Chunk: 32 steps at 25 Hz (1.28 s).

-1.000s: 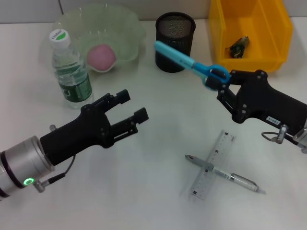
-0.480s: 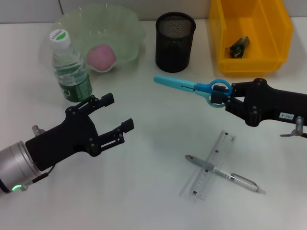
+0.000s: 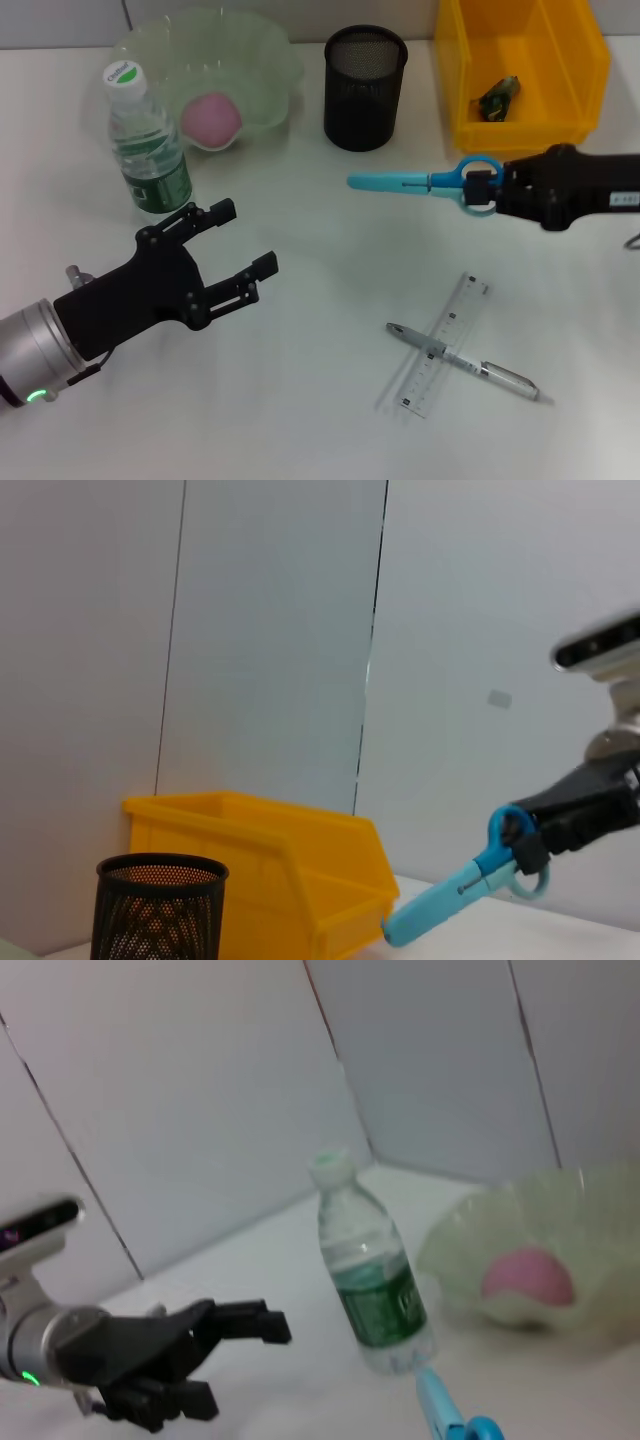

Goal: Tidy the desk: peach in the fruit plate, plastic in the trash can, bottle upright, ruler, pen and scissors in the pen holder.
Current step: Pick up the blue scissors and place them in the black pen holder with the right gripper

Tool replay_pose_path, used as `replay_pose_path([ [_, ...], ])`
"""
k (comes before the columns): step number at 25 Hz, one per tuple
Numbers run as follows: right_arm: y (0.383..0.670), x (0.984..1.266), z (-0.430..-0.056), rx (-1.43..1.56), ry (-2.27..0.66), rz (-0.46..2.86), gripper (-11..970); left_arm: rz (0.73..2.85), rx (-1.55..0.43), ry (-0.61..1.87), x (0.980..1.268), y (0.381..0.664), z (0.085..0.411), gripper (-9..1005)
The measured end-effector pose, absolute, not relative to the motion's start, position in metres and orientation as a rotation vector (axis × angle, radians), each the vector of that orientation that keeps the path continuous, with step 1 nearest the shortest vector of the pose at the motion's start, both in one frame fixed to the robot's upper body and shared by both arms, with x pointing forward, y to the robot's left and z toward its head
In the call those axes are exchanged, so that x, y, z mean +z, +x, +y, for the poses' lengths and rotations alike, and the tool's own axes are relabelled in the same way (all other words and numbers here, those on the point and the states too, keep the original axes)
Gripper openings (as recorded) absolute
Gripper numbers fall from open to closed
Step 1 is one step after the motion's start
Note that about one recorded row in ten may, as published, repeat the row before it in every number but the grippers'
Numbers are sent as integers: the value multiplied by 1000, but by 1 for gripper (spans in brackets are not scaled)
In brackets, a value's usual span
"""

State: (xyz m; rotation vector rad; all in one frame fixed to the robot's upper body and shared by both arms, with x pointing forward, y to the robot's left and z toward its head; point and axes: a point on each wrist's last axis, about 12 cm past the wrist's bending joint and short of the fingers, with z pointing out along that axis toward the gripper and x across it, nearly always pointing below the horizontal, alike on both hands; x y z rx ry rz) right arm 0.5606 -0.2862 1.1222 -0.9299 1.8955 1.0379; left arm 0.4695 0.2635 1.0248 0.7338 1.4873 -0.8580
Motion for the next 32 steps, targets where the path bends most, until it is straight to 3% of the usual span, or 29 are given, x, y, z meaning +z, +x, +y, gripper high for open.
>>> replay_pose_path([
  [8,593,1184,-286,915,-940,2074,82,1470,-845,747,1024,468,260,812],
  [10,606,1210,-283,835,-943,2134,83,1470,-845,746,1023,467,259,812],
  [15,625,1240,-271,722,-948,2215,83,1477,-840,738,1022,468,259,812],
  [25,658,1270,-239,504,-913,2284,82,1499,-827,715,1020,468,259,812],
  [32,673,1258,-214,451,-936,2302,83,1504,-832,706,1019,467,258,812],
])
